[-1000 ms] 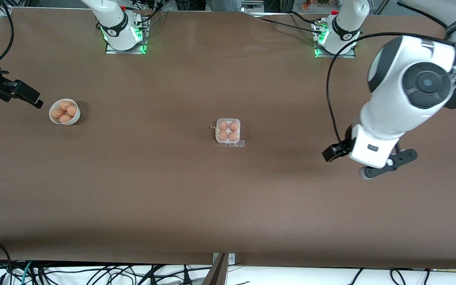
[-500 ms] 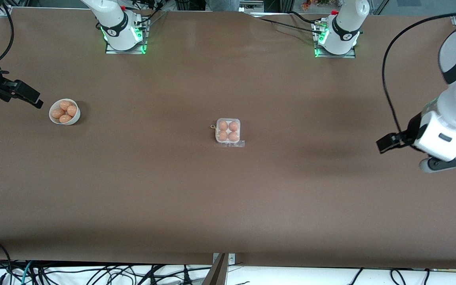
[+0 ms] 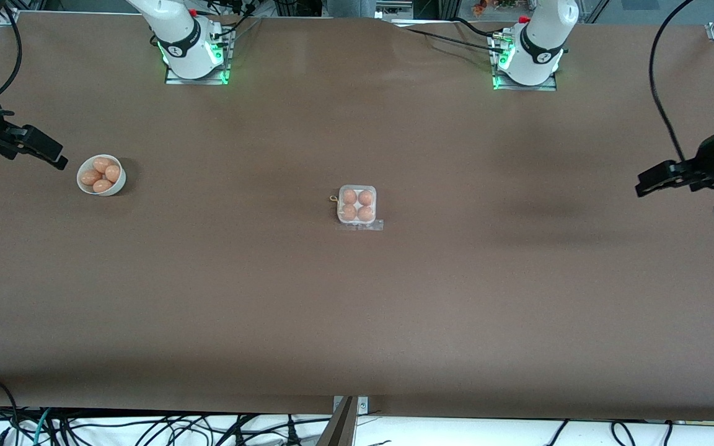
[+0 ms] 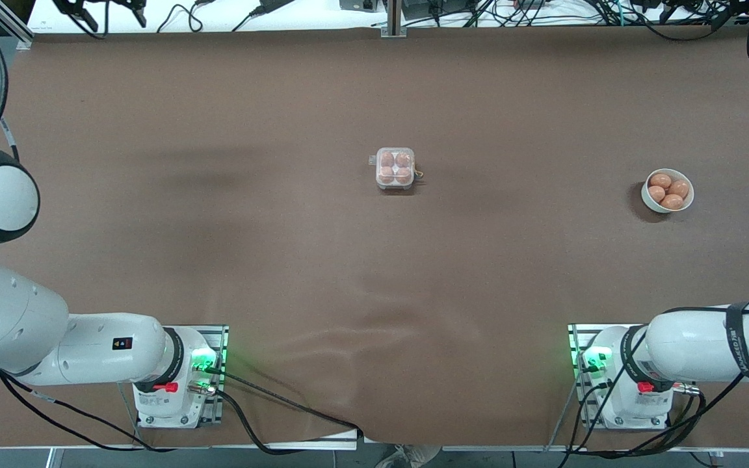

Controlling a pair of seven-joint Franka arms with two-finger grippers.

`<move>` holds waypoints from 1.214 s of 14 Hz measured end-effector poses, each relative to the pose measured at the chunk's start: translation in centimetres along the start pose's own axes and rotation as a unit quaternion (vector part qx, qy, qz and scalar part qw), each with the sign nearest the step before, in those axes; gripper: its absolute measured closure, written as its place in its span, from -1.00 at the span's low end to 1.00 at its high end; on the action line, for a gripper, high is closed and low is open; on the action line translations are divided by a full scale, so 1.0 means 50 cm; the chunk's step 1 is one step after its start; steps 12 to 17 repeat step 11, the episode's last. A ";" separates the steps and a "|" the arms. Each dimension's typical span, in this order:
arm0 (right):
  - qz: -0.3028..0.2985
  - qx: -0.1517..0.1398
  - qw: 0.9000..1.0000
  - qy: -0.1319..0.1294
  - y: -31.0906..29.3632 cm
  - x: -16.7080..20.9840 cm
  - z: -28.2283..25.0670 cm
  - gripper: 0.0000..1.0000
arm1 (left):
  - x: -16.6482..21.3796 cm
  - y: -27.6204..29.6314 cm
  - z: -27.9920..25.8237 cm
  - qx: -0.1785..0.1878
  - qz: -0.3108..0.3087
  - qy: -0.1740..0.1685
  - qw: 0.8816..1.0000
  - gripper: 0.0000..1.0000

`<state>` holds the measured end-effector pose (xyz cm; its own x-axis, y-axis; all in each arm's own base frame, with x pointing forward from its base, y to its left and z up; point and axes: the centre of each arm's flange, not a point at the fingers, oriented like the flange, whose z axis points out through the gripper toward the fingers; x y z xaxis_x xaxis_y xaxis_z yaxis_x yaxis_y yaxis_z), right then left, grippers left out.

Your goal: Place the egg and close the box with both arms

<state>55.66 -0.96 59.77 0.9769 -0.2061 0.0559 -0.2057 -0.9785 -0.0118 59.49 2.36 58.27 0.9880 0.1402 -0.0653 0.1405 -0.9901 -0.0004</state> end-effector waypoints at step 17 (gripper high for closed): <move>0.000 0.000 1.000 0.000 0.000 0.000 0.000 -1.00 | -0.035 0.018 -0.014 -0.003 0.012 0.032 0.999 -1.00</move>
